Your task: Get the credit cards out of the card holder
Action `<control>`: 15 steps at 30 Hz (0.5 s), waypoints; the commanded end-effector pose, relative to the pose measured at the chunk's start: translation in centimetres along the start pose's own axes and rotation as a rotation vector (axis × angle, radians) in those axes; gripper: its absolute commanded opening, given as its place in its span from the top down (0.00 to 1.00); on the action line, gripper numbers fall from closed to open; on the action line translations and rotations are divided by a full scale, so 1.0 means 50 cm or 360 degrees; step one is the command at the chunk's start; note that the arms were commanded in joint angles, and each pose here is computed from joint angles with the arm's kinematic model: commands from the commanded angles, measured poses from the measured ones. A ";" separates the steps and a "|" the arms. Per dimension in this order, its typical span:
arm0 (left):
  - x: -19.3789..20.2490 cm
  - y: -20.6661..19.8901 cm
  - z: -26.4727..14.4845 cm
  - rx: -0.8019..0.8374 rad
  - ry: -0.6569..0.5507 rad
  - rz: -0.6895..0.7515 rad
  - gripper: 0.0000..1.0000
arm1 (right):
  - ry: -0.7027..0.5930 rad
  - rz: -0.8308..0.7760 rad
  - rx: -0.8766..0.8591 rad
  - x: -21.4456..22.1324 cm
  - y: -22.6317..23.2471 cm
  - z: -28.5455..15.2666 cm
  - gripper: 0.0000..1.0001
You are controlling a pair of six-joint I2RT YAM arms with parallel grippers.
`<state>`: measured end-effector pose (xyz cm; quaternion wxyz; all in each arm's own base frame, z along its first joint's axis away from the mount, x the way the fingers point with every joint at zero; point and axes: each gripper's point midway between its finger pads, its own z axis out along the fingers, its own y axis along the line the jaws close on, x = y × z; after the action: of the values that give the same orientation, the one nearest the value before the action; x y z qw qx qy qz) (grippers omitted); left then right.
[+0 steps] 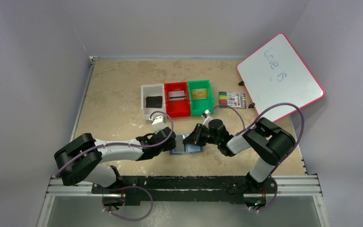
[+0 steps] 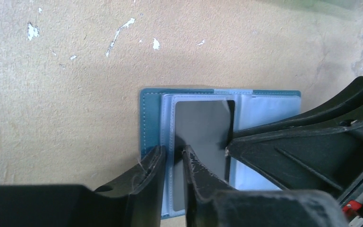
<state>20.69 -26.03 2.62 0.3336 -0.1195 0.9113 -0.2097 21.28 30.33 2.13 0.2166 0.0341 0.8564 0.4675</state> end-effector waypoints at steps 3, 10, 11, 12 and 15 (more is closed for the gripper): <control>0.023 -0.026 0.001 0.0095 0.0068 0.0005 0.90 | 0.0030 0.0059 -0.0090 0.013 0.020 -0.011 0.86; 0.026 -0.023 0.001 0.0089 0.0069 0.0021 0.96 | 0.0024 0.0063 -0.0165 0.006 0.043 -0.015 0.97; 0.026 -0.022 0.002 0.0083 0.0066 0.0026 0.97 | 0.0014 0.0072 -0.0155 0.004 0.039 -0.018 0.98; 0.026 -0.019 0.002 0.0069 0.0063 0.0028 0.98 | -0.0003 0.0079 -0.0141 0.001 0.033 -0.021 0.98; 0.027 -0.006 0.003 0.0027 0.0054 0.0043 0.98 | -0.0015 0.0090 -0.0089 -0.002 0.014 -0.028 0.99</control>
<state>20.67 -26.08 2.41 0.3353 -0.1125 0.9120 -0.2078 20.97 29.72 2.37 0.2065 0.0611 0.8490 0.4825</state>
